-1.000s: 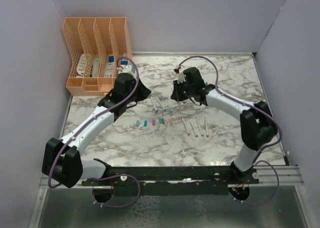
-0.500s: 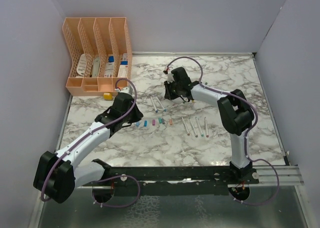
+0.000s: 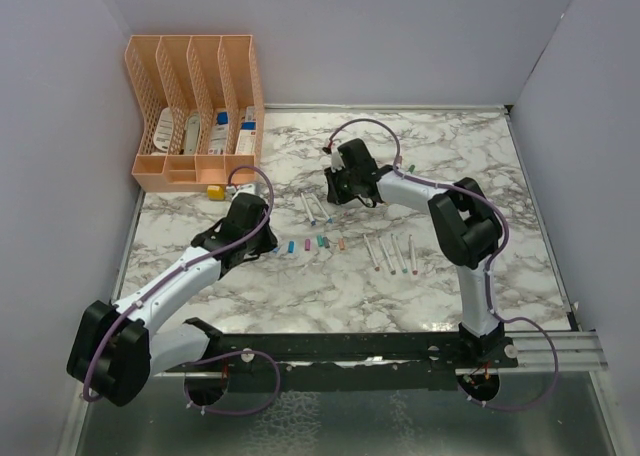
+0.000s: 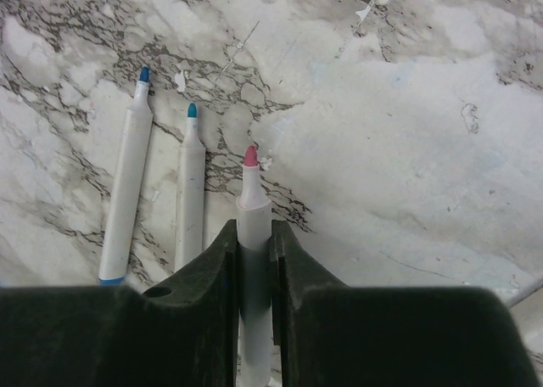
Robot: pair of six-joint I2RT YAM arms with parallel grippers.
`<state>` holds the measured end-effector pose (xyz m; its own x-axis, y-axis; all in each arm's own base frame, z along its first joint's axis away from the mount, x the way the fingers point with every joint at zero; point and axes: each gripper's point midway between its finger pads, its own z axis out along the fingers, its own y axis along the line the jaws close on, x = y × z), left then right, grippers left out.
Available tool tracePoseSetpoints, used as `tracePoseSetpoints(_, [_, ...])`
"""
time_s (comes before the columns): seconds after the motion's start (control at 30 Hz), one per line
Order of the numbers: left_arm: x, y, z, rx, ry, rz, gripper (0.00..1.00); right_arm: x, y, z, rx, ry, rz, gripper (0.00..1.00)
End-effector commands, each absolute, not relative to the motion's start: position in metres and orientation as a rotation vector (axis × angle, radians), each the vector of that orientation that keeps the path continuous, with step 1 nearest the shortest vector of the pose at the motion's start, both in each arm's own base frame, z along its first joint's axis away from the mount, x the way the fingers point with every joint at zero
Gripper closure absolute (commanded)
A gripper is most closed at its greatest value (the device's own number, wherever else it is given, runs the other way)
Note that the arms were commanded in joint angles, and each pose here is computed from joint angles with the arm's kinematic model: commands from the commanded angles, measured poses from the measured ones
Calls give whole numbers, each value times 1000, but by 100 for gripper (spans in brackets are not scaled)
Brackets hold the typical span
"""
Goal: Open the pen caps
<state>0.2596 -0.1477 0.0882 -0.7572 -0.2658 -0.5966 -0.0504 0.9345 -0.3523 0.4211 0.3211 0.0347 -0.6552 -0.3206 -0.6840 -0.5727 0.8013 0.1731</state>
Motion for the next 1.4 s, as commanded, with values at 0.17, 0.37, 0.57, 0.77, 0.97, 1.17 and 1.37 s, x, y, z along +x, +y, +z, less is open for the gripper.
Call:
tracePoseSetpoints(0.17, [253, -126, 65, -230, 2450, -256, 100, 429, 327, 33, -644, 2305, 486, 73])
tracePoseSetpoints(0.37, [253, -118, 57, -236, 2458, -197, 100, 431, 328, 41, -634, 2290, 486, 68])
tracePoseSetpoints(0.57, [254, -111, 46, -239, 2480, -164, 100, 437, 331, 74, -598, 2207, 510, 59])
tracePoseSetpoints(0.77, [257, -107, 35, -245, 2497, -153, 100, 442, 331, 101, -579, 2163, 506, 52])
tracePoseSetpoints(0.97, [258, -108, 27, -241, 2519, -156, 93, 447, 317, 122, -519, 2143, 431, 33])
tracePoseSetpoints(1.17, [257, -108, 22, -234, 2538, -154, 87, 457, 287, 135, -424, 2163, 343, 29])
tracePoseSetpoints(1.37, [257, -108, 20, -238, 2545, -153, 77, 467, 246, 126, -326, 2246, 264, 27])
